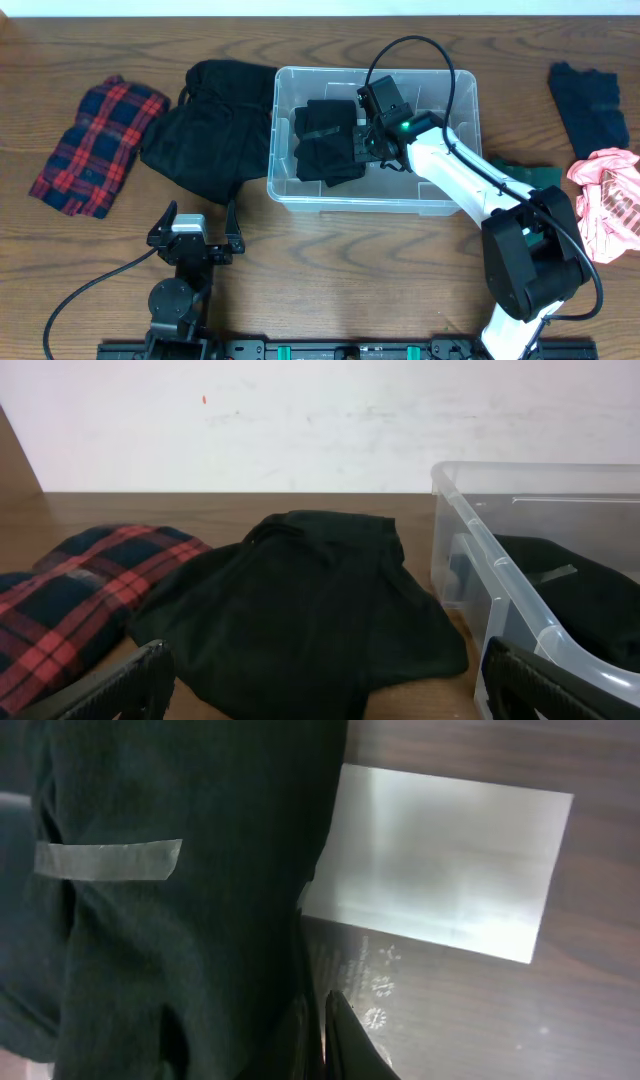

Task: Pack container
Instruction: 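Lower the bundle onto the bin floor and open the right gripper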

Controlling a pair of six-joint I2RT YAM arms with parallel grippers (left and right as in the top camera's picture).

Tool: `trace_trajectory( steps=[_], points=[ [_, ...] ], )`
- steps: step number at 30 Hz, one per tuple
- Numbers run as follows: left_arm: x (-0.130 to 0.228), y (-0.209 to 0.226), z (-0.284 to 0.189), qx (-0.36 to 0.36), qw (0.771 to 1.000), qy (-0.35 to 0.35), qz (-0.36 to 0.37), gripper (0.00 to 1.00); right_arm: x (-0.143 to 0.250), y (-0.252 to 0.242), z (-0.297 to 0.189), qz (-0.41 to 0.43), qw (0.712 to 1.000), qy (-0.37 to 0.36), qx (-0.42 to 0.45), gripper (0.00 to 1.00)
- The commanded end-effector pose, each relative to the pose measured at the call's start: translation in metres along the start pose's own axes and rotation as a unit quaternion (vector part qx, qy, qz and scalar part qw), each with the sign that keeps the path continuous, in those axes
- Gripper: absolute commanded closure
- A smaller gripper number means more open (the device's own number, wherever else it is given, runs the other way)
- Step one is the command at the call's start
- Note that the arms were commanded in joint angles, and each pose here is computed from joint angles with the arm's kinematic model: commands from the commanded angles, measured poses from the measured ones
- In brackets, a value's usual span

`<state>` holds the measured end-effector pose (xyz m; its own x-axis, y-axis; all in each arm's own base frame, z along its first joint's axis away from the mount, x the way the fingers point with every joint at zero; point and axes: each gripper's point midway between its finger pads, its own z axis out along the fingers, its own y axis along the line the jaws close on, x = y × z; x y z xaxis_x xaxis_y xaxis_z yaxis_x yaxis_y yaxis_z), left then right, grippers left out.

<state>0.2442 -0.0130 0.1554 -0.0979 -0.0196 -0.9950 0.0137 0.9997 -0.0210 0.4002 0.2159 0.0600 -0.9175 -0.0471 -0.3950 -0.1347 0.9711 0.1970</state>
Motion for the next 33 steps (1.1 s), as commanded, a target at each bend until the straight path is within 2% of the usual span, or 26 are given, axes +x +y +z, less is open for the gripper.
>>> trace_trajectory(
  steps=[1,8,9,13,33],
  points=[
    [0.017,0.005,0.001,-0.015,1.0,0.025,0.01,0.02,0.004,0.007,0.002,0.003,1.0,0.008,-0.012,0.94],
    [0.017,0.005,0.001,-0.015,1.0,0.025,0.01,0.02,0.005,0.005,0.003,0.003,1.0,0.008,-0.007,0.95],
    [0.017,0.005,0.001,-0.015,1.0,0.025,0.01,0.02,0.004,0.002,0.003,0.003,1.0,0.005,0.003,0.99],
    [0.017,0.005,0.001,-0.015,1.0,0.025,0.01,0.02,0.0,-0.016,0.003,0.016,0.998,-0.014,0.053,0.99],
    [0.017,0.005,0.001,-0.015,1.0,0.025,0.01,0.02,0.02,-0.008,0.028,0.026,0.998,0.019,0.048,0.99]
  ],
)
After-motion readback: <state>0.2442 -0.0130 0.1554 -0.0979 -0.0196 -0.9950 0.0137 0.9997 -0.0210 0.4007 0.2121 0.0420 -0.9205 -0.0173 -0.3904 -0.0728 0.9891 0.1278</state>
